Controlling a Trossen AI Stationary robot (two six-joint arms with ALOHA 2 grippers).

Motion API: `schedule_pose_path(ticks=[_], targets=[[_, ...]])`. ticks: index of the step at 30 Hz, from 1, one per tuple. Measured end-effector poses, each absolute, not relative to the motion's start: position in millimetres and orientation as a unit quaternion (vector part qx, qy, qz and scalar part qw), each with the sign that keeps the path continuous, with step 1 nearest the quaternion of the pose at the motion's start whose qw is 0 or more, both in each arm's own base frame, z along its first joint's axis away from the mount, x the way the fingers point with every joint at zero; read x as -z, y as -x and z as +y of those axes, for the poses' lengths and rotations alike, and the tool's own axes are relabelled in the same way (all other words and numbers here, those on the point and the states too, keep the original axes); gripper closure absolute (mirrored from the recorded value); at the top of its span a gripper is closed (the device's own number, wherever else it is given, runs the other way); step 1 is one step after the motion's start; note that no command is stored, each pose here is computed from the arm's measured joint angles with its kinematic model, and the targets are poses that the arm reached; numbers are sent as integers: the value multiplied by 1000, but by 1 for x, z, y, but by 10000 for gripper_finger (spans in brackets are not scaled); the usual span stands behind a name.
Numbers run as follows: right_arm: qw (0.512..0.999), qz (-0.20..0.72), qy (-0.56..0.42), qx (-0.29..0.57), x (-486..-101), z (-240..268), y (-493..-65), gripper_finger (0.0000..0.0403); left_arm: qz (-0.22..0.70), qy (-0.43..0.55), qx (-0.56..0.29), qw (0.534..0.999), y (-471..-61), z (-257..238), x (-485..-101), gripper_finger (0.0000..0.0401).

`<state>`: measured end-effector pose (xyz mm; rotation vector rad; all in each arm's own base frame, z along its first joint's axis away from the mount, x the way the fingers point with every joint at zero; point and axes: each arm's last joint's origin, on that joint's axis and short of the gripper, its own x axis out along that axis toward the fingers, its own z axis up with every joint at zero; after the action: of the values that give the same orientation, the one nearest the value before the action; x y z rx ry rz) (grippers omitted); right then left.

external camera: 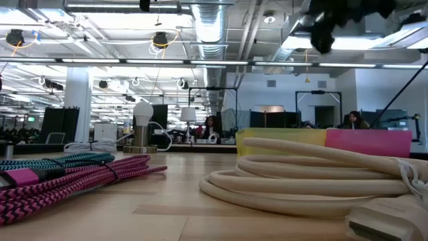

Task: Pick & Place USB Port
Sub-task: Put the blue charger cable into the yellow bin

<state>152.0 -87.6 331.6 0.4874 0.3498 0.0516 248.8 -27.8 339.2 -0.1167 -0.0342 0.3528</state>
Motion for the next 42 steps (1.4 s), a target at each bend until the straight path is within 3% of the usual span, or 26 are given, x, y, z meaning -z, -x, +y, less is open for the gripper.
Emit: schedule_pose_path(ticks=[10, 21, 31, 39, 42], targets=[[983, -21, -154, -100, -385, -57, -138, 291, -24, 60, -175, 982, -249, -28, -341, 234], [984, -36, -153, -82, -386, -53, -145, 295, -42, 144, -135, 980, -248, -39, -343, 241], [981, -13, -179, -79, -379, -58, -158, 295, -65, 244, -70, 965, -240, -70, -357, 309], [979, 0, -187, -77, -375, -62, -166, 295, -88, 266, -87, 956, -226, -97, -376, 387], [979, 0, -187, -77, -375, -62, -166, 295, -89, 280, -98, 951, -219, -107, -377, 396]])
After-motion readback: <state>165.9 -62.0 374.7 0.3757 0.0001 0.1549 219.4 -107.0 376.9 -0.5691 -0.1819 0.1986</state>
